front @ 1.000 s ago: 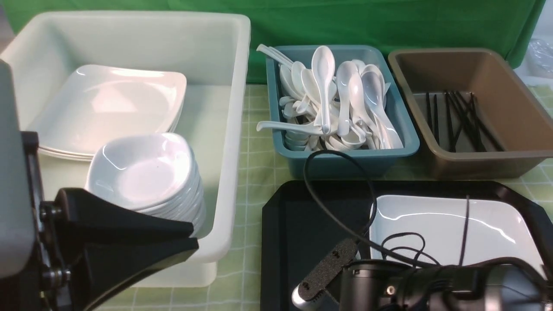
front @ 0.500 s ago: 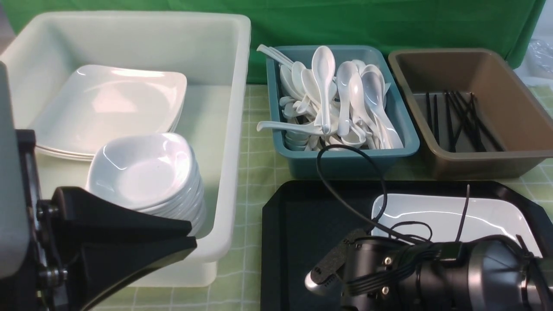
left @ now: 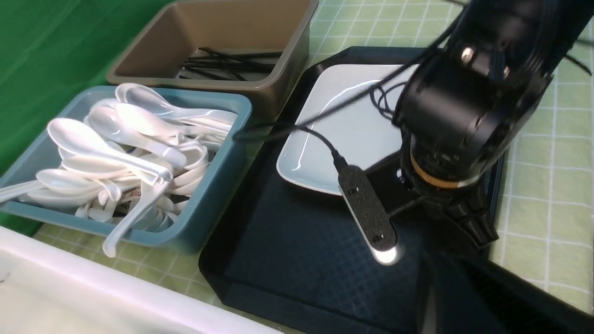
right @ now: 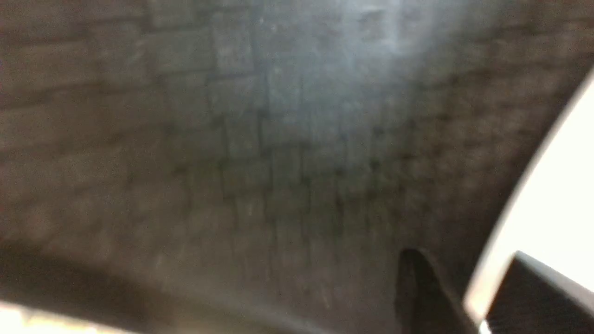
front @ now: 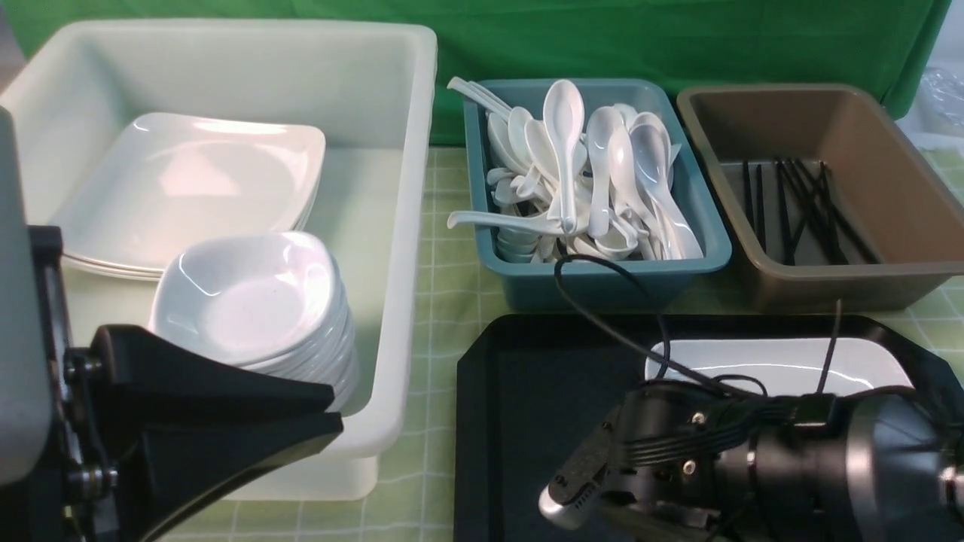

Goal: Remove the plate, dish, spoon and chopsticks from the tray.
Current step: Use the right arm to grab a plate from the dinner plate, then use the right arm to put the plate into the large storage box on the left

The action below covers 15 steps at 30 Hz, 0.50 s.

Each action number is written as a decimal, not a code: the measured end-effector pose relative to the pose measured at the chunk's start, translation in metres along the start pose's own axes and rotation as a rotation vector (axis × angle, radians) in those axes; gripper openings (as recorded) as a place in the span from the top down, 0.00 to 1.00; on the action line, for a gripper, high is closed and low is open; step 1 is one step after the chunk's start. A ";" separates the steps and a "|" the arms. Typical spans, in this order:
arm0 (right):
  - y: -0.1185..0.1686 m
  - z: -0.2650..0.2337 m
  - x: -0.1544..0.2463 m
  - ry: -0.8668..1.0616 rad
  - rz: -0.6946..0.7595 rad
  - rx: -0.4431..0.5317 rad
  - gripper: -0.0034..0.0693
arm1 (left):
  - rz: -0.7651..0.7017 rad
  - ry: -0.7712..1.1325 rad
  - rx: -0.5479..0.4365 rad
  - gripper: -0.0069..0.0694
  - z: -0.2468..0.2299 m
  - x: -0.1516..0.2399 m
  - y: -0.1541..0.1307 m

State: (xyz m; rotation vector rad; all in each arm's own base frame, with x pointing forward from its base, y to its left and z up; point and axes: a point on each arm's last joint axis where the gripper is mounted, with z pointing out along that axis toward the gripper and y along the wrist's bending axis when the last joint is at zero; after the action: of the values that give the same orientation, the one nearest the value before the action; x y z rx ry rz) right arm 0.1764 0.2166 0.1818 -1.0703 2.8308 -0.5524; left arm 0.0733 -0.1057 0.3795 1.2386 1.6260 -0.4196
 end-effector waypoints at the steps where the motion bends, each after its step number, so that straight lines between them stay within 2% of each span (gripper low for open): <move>1: -0.002 -0.011 0.002 -0.020 0.002 -0.003 0.72 | 0.000 0.000 0.000 0.86 0.000 0.000 0.000; 2: -0.004 -0.017 0.002 -0.031 0.007 -0.005 0.72 | 0.000 0.000 0.000 0.86 0.000 0.000 0.000; 4: -0.014 -0.057 0.011 -0.123 0.016 -0.019 0.81 | 0.000 0.000 0.000 0.86 0.000 0.000 0.000; 7: -0.026 -0.095 0.025 -0.217 0.032 -0.034 0.87 | 0.001 0.000 -0.001 0.86 0.000 0.000 0.000; 15: -0.041 -0.152 0.048 -0.433 0.043 -0.118 0.88 | -0.003 0.017 -0.045 0.86 0.000 0.002 0.004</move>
State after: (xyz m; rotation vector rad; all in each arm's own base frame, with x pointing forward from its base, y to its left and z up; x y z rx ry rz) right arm 0.1377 0.2031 0.3414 -0.9990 2.5193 -0.1279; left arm 0.0768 -0.1031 0.3794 1.2095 1.6435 -0.3735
